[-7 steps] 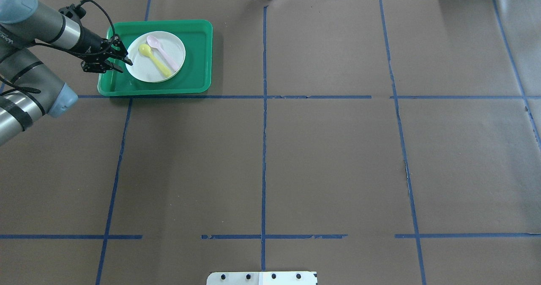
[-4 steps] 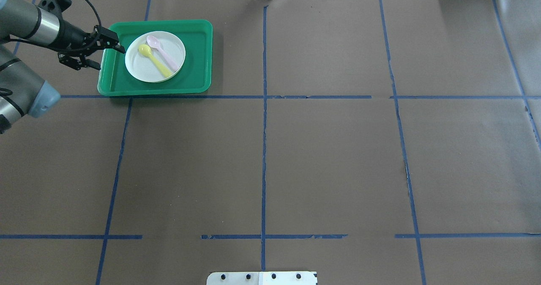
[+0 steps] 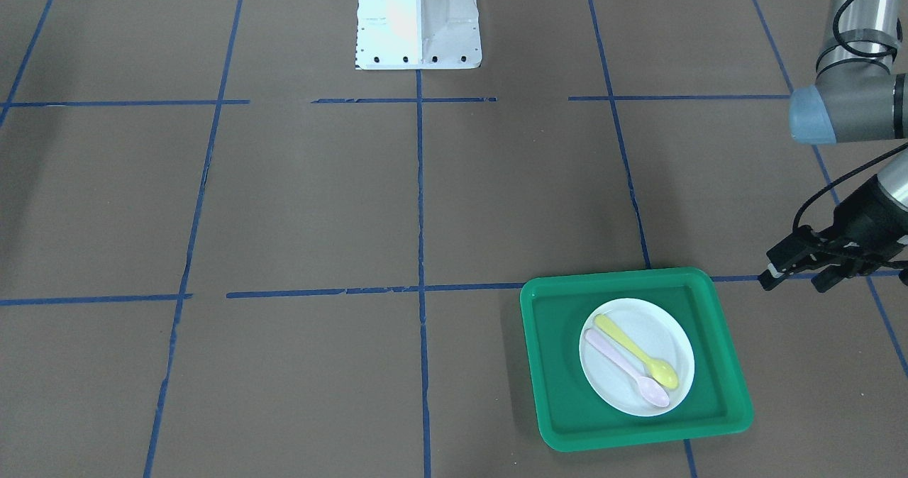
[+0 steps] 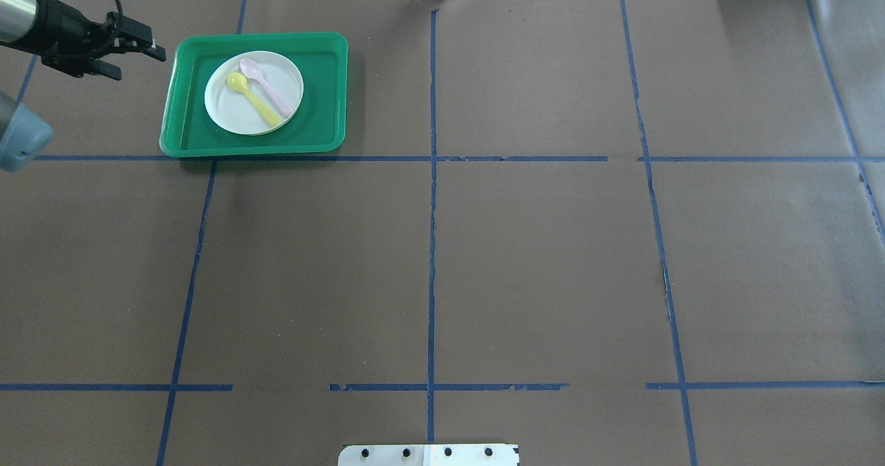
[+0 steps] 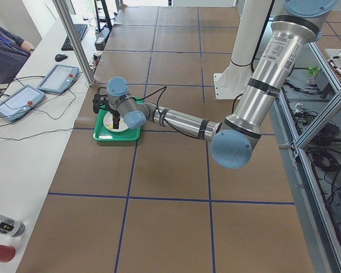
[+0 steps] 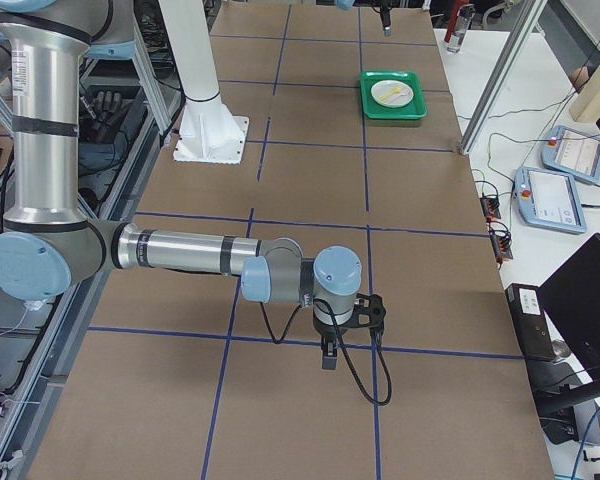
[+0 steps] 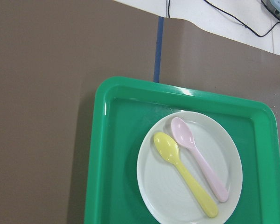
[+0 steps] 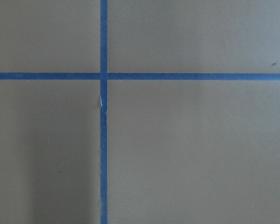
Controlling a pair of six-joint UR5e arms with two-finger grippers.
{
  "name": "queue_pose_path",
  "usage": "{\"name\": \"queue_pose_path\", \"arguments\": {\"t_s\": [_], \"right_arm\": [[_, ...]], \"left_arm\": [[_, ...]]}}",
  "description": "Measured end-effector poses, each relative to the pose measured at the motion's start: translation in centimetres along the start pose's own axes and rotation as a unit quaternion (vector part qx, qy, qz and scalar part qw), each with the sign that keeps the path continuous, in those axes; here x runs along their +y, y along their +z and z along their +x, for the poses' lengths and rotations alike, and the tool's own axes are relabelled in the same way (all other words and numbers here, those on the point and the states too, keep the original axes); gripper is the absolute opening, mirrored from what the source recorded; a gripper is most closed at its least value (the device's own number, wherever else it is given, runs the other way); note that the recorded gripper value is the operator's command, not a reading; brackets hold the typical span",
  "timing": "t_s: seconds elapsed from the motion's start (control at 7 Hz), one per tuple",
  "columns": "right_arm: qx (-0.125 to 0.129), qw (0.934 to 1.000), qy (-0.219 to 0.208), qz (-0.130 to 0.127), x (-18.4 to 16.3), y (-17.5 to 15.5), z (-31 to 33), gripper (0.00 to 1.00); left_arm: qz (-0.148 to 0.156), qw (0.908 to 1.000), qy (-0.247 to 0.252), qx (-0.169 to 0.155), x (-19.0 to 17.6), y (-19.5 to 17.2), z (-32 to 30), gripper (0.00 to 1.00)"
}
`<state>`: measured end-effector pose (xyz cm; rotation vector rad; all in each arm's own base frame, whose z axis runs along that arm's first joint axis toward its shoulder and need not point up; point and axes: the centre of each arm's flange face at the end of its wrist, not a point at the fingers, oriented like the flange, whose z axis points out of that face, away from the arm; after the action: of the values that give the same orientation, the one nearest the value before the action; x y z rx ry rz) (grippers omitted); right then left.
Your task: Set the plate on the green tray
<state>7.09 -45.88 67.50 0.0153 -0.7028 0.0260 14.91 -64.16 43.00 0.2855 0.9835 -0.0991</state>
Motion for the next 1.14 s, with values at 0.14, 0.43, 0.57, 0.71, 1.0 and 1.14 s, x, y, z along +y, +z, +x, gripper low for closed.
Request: {"name": "queue_pose_path", "arguments": {"t_s": [0.14,0.43,0.57,0.71,1.0,1.14], "right_arm": [[0.0,1.0,0.0,0.0,0.0,0.0,0.0,1.0],[0.0,1.0,0.0,0.0,0.0,0.0,0.0,1.0],[0.0,1.0,0.0,0.0,0.0,0.0,0.0,1.0],[0.0,1.0,0.0,0.0,0.0,0.0,0.0,1.0],[0.0,1.0,0.0,0.0,0.0,0.0,0.0,1.0],[0.0,1.0,0.0,-0.001,0.1,0.1,0.0,1.0]], "left_arm": [[-0.001,0.9995,0.02,-0.023,0.3,-1.6,-2.6,1.0],[-0.005,0.9961,0.055,-0.068,1.9,-4.9,-10.5,1.0],[-0.025,0.9908,0.083,-0.104,2.4,-6.3,-14.2,1.0],[-0.057,0.9833,0.103,-0.139,3.1,-7.1,-17.3,1.0],[-0.121,0.9761,0.089,-0.157,8.4,-6.2,-23.5,1.0],[-0.143,0.9781,0.07,-0.134,11.3,-5.6,-25.5,1.0]]}}
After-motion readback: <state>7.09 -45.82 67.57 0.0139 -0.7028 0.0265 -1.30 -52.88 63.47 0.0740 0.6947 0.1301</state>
